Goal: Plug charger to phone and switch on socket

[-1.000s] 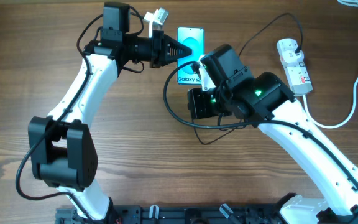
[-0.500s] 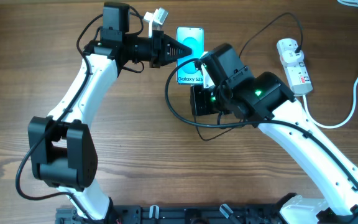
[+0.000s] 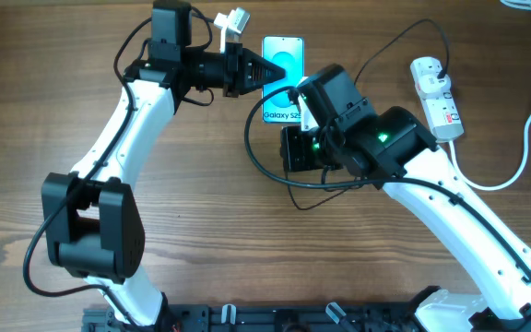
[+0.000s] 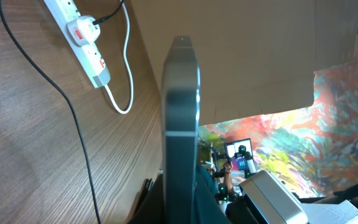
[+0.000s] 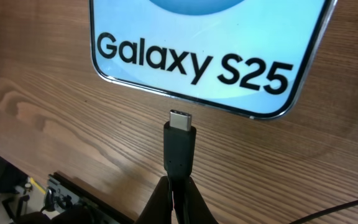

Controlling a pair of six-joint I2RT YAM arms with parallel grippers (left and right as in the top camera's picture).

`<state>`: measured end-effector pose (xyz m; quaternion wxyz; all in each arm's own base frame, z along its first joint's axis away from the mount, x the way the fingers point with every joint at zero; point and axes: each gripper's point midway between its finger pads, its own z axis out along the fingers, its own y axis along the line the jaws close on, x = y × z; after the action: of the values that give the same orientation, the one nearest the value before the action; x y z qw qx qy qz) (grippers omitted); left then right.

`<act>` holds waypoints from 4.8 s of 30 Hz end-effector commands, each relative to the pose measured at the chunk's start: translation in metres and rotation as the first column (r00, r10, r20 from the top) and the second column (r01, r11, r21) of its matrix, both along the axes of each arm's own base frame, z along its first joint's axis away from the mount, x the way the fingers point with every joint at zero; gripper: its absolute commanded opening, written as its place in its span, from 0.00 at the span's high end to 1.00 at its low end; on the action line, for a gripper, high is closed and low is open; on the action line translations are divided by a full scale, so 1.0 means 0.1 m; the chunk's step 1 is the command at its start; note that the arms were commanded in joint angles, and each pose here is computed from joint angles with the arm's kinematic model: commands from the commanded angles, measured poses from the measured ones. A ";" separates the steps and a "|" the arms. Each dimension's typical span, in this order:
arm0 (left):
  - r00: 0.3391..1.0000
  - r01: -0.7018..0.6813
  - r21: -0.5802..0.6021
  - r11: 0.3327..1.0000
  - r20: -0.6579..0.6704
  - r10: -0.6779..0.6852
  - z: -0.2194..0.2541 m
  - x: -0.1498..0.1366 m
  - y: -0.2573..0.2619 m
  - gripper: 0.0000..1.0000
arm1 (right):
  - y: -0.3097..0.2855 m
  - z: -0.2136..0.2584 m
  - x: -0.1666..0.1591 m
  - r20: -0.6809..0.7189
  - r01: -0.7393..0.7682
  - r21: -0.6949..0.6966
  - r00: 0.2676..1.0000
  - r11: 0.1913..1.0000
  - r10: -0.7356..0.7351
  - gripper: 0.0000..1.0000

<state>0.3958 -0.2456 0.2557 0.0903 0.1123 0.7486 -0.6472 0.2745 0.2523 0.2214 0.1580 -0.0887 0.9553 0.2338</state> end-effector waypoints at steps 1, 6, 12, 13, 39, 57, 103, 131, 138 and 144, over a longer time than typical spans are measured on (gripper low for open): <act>0.999 0.034 -0.038 0.999 0.036 -0.032 0.22 -0.09 0.02 0.96 | 0.01 0.00 -0.02 -0.004 0.002 0.008 1.000 1.000 -0.002 0.96; 0.999 0.034 -0.038 0.999 0.034 -0.033 0.22 -0.09 0.02 0.95 | 0.02 0.02 0.01 0.009 0.003 0.011 1.000 1.000 -0.003 0.96; 0.999 0.034 -0.038 0.999 0.034 -0.033 0.22 -0.09 0.02 0.95 | 0.03 0.03 0.02 0.018 0.001 0.012 1.000 1.000 -0.001 0.96; 0.999 0.034 -0.038 0.999 0.034 -0.032 0.22 -0.09 0.02 0.95 | 0.03 0.03 0.02 0.017 0.001 0.012 1.000 1.000 -0.001 0.96; 0.997 0.062 -0.058 0.996 0.039 -0.059 0.25 -0.14 0.02 0.95 | 0.03 0.03 0.03 0.018 0.002 0.014 1.000 1.000 -0.002 0.96; 0.996 0.071 -0.057 0.996 0.065 -0.067 0.25 -0.16 -0.01 0.95 | 0.04 0.03 0.02 0.025 -0.022 0.012 0.999 1.000 0.022 0.96; 0.995 0.099 -0.044 0.994 0.018 -0.098 0.16 -0.29 -0.07 0.96 | 0.03 0.19 0.21 0.119 0.020 0.012 0.993 1.000 -0.021 0.96; 0.985 0.170 -0.091 0.981 0.027 -0.168 0.21 -0.46 -0.11 0.96 | 0.02 0.27 0.36 0.166 0.045 0.042 0.985 0.998 -0.051 0.95; 0.986 0.169 -0.091 0.981 0.026 -0.168 0.21 -0.46 -0.11 0.96 | 0.02 0.29 0.39 0.180 0.047 0.047 0.982 0.998 -0.054 0.94; 0.986 0.169 -0.090 0.981 0.025 -0.167 0.21 -0.46 -0.11 0.96 | 0.00 0.29 0.42 0.183 0.055 0.047 0.981 0.997 -0.063 0.94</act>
<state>0.3825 -0.2442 0.2534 0.0809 0.1329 0.7458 -0.6478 0.2784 0.2626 0.2278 0.1756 -0.1031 0.9468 0.2492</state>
